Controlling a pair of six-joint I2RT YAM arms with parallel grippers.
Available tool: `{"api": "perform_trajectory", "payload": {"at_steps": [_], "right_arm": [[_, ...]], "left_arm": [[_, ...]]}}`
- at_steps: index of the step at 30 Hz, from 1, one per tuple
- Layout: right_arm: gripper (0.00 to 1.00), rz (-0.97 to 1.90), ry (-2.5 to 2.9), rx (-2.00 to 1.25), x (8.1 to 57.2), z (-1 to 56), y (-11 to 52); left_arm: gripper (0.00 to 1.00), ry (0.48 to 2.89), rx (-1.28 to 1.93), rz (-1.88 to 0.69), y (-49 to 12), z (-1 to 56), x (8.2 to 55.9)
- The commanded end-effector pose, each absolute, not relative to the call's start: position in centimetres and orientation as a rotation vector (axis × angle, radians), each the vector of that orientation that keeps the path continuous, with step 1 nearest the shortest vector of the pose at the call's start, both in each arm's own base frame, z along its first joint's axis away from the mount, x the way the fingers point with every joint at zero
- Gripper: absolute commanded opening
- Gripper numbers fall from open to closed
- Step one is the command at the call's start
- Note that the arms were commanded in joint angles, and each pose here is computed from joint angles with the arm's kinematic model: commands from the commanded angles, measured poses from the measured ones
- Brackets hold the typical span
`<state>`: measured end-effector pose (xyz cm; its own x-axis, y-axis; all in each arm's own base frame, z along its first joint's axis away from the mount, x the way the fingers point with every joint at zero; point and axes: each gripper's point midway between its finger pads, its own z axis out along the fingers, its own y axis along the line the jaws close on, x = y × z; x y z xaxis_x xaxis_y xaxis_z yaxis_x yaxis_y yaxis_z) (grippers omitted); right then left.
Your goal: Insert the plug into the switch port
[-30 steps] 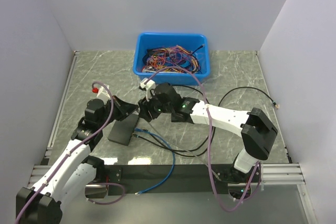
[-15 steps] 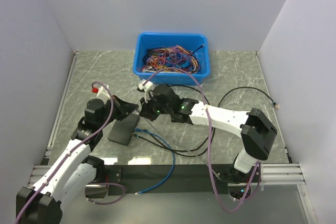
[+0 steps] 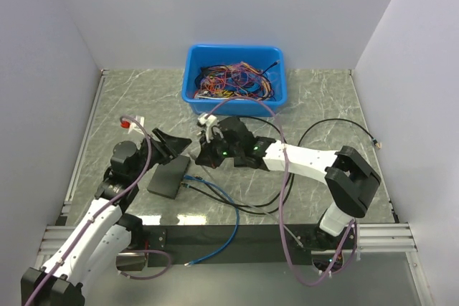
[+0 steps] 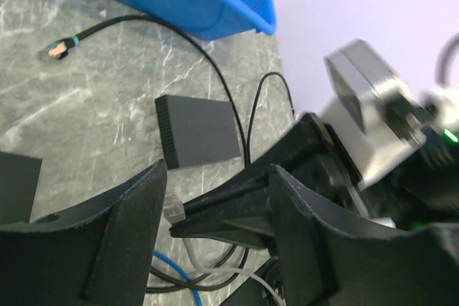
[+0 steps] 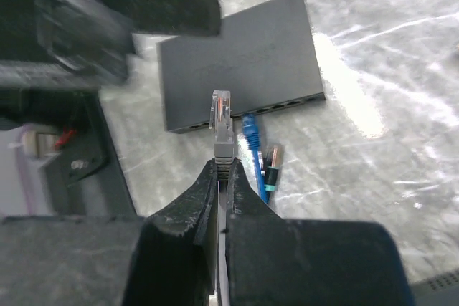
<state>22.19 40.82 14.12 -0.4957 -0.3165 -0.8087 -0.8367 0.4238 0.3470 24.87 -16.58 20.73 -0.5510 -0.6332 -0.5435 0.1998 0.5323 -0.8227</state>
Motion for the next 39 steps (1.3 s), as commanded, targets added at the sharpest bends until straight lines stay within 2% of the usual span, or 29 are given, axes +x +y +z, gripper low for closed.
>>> {"api": "perform_trajectory", "payload": {"at_steps": [1, 7, 12, 27, 39], "right_arm": [[0.0, 1.284, 1.859, -0.933, 22.0, 19.1, 40.6], [0.0, 1.57, 1.733, -0.996, 19.5, 21.5, 40.5], [0.0, 1.662, 1.683, -1.003, 19.0, 22.7, 41.0], [0.0, 1.725, 1.663, -0.998, 18.9, 23.2, 41.6], [0.0, 1.744, 1.671, -0.993, 19.1, 22.9, 42.0]], "left_arm": [[0.63, 1.744, -0.289, -1.156, -16.7, 22.7, 25.0], [0.6, 1.665, -0.245, -1.187, -16.7, 23.6, 24.3], [0.57, 1.635, -0.216, -1.202, -16.8, 23.9, 24.0], [0.49, 1.615, -0.163, -1.24, -17.3, 24.2, 23.2], [0.55, 1.551, -0.102, -1.279, -17.5, 25.5, 22.0]]}}
